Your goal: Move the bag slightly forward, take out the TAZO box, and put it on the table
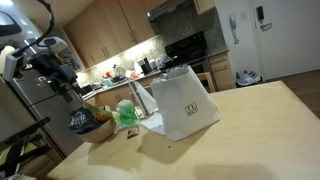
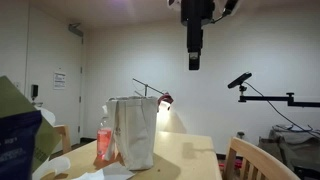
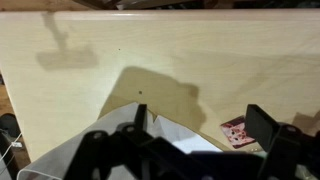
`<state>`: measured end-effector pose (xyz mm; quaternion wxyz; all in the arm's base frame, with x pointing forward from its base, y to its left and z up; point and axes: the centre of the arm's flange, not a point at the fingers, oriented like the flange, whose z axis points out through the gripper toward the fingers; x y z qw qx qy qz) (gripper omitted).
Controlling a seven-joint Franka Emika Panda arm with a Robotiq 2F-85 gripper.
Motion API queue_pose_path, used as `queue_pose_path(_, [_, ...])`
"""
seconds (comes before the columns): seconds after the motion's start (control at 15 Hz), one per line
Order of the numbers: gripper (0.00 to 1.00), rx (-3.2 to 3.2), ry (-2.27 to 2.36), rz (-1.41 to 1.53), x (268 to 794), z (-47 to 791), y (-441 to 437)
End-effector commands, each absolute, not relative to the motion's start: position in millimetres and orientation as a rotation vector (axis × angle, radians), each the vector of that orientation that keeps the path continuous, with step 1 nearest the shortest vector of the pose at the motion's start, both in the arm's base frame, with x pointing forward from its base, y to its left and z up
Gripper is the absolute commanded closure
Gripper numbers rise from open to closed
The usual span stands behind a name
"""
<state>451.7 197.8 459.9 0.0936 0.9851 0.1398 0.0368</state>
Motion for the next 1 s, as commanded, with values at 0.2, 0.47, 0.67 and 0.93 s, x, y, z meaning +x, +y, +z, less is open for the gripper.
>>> queue_pose_path(0.2, [0.00,2.896,0.349,0.084,459,463,210])
queue_pose_path(0.47, [0.00,2.796,0.284,0.011,470,460,230])
queue_pose_path(0.67, [0.00,2.625,0.222,-0.116,479,451,248])
queue_pose_path(0.93, [0.00,2.463,0.194,-0.268,485,437,273])
